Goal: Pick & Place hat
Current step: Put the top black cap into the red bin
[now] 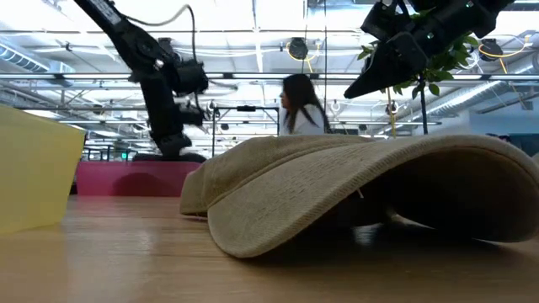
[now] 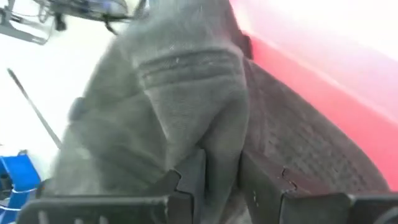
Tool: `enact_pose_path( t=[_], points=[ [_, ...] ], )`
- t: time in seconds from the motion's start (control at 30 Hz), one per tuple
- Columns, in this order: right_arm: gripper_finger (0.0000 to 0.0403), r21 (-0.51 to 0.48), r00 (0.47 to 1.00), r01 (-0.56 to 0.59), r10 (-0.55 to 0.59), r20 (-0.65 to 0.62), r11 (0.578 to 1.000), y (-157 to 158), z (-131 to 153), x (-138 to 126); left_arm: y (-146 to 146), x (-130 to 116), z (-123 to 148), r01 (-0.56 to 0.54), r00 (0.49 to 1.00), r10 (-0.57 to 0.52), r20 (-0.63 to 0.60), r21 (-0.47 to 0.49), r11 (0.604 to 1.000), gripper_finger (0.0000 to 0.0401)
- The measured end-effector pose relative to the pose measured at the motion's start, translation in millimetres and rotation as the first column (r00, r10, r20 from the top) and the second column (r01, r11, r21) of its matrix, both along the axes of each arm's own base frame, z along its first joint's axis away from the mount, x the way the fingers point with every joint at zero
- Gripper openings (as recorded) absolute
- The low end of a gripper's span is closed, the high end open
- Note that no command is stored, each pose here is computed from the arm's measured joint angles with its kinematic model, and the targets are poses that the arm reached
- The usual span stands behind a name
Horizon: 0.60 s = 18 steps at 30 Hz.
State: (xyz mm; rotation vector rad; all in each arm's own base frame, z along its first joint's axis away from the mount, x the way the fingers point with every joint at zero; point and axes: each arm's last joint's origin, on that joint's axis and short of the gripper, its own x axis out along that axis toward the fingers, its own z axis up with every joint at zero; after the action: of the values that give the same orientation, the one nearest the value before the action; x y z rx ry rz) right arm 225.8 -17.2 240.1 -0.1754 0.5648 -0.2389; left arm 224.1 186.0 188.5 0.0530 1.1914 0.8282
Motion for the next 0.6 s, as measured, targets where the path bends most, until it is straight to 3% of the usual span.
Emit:
enact_pose_path(
  t=[0.17,0.3,0.43,0.6],
  points=[
    [0.0134,0.000,1.000,0.000,0.000,0.000,1.000,0,0,0,-10,-13,29,-0.034,0.997,0.031,0.076,0.033,0.999,0.0099],
    [0.0134,0.003,1.000,0.002,-0.002,0.000,1.000,0,0,0,-17,-19,36,-0.039,0.995,0.038,0.094,0.003,0.999,0.0099],
    [0.0134,0.006,1.000,0.004,-0.004,0.001,1.000,0,0,0,-18,-19,31,-0.058,0.990,0.059,0.125,-0.015,0.998,0.0099],
    [0.0134,0.009,1.000,0.006,-0.006,0.002,1.000,0,0,0,-17,-24,-2,-0.060,0.996,0.062,0.066,-0.027,0.998,0.0099]
  ],
)
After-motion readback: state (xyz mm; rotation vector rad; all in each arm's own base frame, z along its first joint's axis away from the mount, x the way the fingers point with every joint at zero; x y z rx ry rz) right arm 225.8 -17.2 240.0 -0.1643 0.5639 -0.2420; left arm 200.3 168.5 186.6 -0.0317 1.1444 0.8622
